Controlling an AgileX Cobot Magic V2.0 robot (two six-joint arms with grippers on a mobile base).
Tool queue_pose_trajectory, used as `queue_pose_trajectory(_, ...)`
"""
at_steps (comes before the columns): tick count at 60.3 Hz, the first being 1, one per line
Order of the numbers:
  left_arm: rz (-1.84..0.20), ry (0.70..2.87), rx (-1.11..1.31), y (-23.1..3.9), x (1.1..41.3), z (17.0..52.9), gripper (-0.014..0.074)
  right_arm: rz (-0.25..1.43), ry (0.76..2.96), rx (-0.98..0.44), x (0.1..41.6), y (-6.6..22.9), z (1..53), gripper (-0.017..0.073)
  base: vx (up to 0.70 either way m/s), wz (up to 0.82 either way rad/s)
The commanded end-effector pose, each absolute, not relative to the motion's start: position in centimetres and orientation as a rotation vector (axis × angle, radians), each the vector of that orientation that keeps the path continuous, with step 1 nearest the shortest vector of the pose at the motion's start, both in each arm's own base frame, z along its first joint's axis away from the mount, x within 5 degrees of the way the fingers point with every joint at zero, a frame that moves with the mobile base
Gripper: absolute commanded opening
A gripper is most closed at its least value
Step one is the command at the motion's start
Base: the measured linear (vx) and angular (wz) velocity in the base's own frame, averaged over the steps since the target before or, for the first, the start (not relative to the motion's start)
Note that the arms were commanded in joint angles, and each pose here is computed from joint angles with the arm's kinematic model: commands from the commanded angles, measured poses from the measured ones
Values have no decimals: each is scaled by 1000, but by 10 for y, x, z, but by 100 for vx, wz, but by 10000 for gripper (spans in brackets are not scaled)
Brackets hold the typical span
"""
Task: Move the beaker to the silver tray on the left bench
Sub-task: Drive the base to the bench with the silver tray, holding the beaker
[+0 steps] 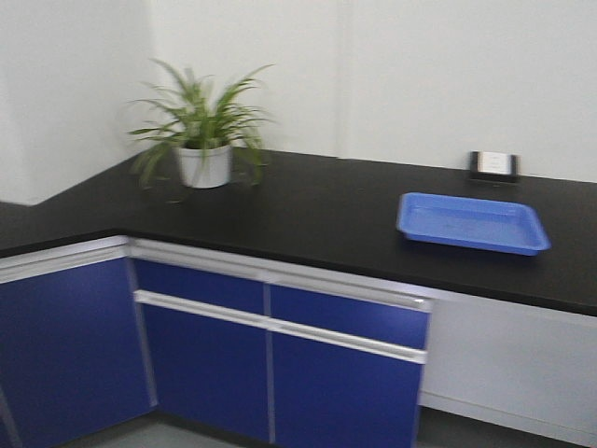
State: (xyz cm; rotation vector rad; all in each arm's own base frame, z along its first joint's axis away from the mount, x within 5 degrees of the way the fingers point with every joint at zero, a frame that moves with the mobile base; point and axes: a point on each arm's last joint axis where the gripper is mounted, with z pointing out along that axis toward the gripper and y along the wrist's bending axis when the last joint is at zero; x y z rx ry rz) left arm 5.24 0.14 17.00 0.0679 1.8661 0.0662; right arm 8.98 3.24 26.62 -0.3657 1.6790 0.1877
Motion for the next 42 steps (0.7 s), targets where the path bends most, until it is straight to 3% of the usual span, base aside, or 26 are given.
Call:
queue_pose_trajectory(1, 56, 1803, 71, 1, 54, 170, 1, 221, 1605, -382, 89, 36, 280, -10, -32, 66)
queue_pose_trajectory(42, 56, 1803, 71, 1, 54, 170, 1, 222, 1605, -382, 89, 36, 280, -10, -24, 77)
